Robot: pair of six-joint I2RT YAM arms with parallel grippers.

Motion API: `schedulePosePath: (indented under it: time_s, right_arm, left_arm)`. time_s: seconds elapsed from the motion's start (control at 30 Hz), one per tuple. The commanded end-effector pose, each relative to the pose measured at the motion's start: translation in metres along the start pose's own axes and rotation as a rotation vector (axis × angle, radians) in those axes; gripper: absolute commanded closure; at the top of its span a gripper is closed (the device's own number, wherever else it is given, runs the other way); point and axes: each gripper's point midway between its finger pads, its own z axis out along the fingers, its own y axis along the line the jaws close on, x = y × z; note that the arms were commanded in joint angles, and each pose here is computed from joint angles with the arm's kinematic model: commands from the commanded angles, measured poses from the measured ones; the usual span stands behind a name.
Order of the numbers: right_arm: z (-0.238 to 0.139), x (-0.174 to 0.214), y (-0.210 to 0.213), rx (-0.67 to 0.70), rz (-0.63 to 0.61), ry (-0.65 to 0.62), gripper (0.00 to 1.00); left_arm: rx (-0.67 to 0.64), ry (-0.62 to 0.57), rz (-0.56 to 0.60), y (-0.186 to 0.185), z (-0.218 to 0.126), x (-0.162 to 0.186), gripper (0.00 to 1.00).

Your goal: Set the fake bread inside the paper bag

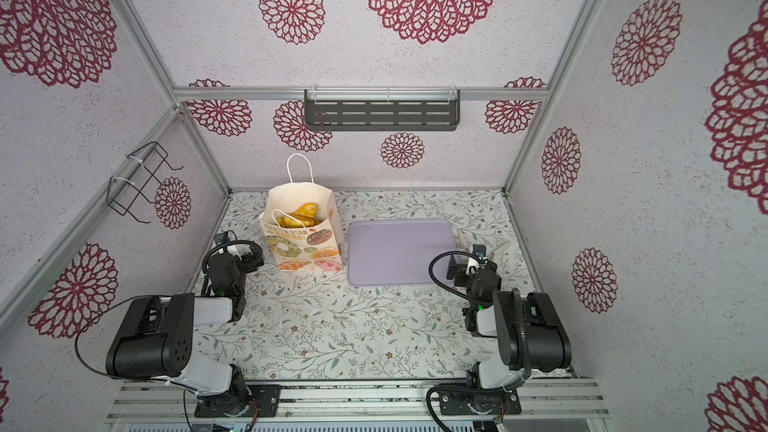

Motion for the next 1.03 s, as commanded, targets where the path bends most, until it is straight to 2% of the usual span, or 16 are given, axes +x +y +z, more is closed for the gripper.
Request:
schedulePosePath:
  time_s: [0.0,1.0]
  right_arm:
    - [0.0011,-0.0199,-0.0008,0.008,-0.009,-0.065,0.01]
    - [0.0011,-0.0196,-0.0008,0.008,-0.009,-0.063,0.01]
  left_arm:
    - [0.002,-0.026,0.012,-0.0026,0.0024,-0.0075,0.03]
    - [0.000,-0.021,0.014,-0.0025,0.0030,-0.0066,0.03]
